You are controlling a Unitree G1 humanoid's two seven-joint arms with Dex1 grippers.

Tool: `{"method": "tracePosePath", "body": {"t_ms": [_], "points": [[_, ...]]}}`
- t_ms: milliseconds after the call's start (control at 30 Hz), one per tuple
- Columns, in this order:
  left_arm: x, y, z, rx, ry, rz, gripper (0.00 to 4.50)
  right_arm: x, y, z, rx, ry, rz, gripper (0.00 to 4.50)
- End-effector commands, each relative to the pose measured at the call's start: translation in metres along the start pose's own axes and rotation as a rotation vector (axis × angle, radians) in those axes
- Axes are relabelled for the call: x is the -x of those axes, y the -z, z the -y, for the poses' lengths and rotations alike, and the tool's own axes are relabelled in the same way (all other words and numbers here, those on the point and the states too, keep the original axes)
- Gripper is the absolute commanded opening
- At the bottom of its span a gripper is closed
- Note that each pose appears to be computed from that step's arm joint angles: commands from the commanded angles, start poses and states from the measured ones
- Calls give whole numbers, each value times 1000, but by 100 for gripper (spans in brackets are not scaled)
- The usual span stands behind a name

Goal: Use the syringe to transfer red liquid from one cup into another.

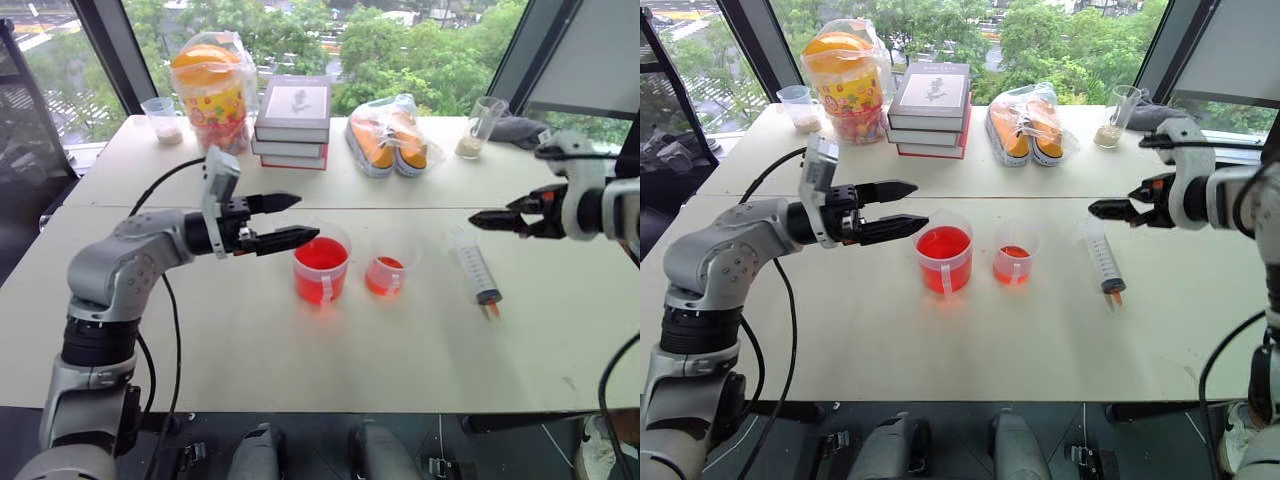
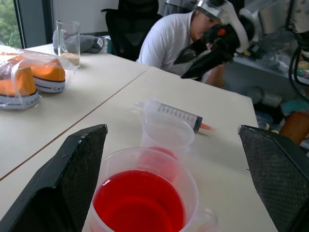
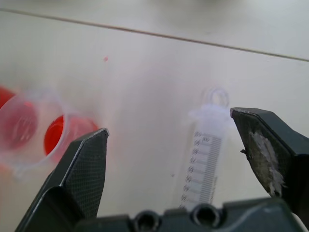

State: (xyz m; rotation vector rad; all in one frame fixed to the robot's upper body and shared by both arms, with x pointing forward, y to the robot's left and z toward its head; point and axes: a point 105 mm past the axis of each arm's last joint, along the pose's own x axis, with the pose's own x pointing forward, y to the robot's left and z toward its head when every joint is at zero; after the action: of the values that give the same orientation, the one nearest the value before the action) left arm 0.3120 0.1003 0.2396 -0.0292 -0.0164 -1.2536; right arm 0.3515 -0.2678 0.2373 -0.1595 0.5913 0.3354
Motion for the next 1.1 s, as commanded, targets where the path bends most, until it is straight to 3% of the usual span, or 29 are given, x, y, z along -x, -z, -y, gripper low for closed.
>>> {"method": "tracePosePath", "body": {"t_ms": [33,500,700,800,900,967,1100], "points": [[-2,-13,2,-40,21,52,450,-22,5,15,-79,20,-76,443],[0,-10,8,-68,-16,68,450,-75,55,25,-42,-3,-369,443],[4,-9,11,-70,-39,69,450,-85,69,20,-28,-26,-423,443],[4,-8,12,-66,-40,66,450,-87,73,17,-26,-44,-441,372],[3,-8,12,-64,-35,61,450,-87,74,16,-34,-52,-442,221],[4,-9,12,-66,-32,58,450,-84,70,20,-39,-29,-430,151],[6,-12,10,-72,-31,49,450,-68,30,32,-134,49,-250,151]]}}
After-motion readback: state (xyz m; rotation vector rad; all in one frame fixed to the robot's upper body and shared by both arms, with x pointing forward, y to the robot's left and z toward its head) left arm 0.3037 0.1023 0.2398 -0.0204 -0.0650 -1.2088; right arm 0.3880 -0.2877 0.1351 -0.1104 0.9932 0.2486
